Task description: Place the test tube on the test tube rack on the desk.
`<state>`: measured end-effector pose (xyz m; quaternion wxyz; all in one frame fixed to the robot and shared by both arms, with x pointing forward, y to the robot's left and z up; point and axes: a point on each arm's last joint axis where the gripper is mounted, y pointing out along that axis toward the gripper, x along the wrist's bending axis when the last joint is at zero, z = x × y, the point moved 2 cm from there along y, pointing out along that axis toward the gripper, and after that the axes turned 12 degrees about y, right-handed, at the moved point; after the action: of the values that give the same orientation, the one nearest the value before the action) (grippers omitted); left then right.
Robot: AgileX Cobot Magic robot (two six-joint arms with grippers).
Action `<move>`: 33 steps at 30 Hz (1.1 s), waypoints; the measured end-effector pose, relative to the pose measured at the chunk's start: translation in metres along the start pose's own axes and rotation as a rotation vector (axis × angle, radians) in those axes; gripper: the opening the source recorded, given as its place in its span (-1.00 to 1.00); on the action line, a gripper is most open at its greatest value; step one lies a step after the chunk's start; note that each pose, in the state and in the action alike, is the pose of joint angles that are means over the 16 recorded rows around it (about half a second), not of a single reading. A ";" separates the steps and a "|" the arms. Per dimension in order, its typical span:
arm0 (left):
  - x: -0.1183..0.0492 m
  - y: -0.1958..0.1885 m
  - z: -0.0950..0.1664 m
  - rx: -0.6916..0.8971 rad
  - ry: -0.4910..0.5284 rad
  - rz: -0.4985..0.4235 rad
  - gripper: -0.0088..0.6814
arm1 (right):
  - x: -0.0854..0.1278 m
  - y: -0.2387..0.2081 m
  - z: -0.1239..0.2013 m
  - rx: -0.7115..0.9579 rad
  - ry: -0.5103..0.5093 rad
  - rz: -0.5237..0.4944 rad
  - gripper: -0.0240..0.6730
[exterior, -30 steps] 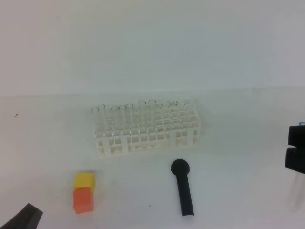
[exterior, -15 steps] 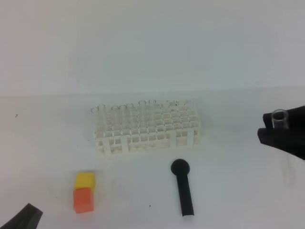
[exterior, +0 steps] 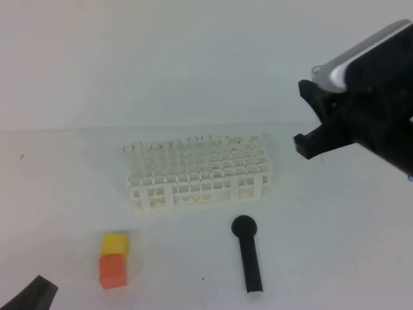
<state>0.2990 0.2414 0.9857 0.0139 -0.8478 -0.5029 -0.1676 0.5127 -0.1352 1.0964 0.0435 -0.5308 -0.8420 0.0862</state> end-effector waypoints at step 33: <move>0.001 0.001 0.001 0.013 -0.015 0.001 -0.98 | 0.066 0.141 0.092 -0.211 0.236 -0.180 -0.58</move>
<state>0.3006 0.2417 0.9849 0.0156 -0.8491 -0.5038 -0.1578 0.5935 -0.0250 0.9783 0.0937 -0.4613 -0.8795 -0.0696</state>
